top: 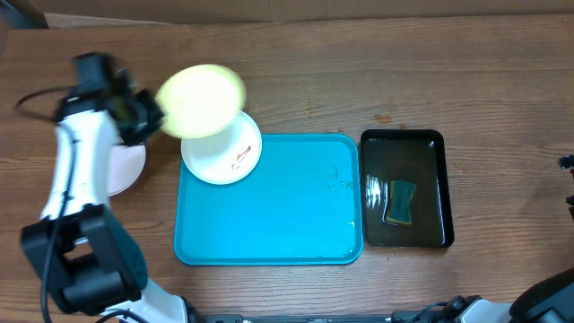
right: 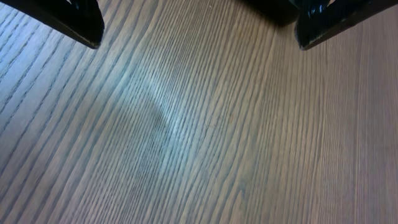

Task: Clean dirty plates on tray and stack at the side
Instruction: 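Carry the yellow plate left and set it on the white plate, then move the left gripper to the sauce-smeared white plate and grasp its rim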

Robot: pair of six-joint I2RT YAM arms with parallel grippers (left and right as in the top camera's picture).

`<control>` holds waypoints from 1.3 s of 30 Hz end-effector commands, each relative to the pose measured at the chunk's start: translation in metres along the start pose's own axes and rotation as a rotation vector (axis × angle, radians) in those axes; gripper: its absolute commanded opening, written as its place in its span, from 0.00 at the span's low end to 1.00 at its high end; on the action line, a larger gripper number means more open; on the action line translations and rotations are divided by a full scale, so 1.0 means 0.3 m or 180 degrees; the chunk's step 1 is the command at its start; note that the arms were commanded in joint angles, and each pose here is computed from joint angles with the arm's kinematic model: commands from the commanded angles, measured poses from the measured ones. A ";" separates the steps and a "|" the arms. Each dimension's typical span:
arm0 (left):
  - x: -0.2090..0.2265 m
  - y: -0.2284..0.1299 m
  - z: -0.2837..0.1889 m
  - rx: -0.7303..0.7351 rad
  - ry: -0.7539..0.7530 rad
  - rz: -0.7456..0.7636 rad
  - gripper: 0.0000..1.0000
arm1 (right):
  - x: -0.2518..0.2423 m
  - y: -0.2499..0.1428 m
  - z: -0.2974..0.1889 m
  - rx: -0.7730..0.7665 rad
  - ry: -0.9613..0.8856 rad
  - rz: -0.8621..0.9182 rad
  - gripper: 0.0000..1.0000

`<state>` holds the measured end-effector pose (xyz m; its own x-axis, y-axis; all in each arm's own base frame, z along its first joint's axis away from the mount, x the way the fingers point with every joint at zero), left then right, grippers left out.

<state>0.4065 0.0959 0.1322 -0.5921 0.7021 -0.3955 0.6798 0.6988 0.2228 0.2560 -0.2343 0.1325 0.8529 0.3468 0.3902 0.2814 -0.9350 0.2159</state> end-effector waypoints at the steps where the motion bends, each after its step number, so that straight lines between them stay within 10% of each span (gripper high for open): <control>1: 0.141 0.081 -0.097 -0.0179 0.0013 -0.0320 0.04 | 0.019 0.023 -0.026 -0.0088 0.0060 -0.0024 1.00; 10: 0.527 0.143 -0.199 -0.0443 0.0642 -0.1120 0.04 | 0.019 0.023 -0.026 -0.0088 0.0060 -0.0024 1.00; 26: 0.619 0.167 -0.174 -0.0531 0.0908 -0.1300 0.04 | 0.019 0.023 -0.026 -0.0088 0.0060 -0.0024 1.00; 31: 0.597 0.175 -0.159 -0.0521 0.0753 -0.1357 0.86 | 0.019 0.023 -0.026 -0.0088 0.0060 -0.0024 1.00; 39: 0.325 0.146 -0.137 -0.0089 -0.0640 -0.0952 0.86 | 0.019 0.023 -0.026 -0.0088 0.0060 -0.0024 1.00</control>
<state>0.3350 0.2419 0.1313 -0.8173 0.3791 -0.4339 0.3387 0.9253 0.1706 0.2567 -0.2336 0.1328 0.8504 0.3468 0.3956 0.2822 -0.9353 0.2135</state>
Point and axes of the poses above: each gripper's point midway between its finger pads, its own z axis out along the fingers, its own x axis along the line the jaws close on, y = z × x, the point moved 1 cm from there along -z, back along the fingers, and after that the axes turned 3 degrees about -z, right-handed, at the moved point
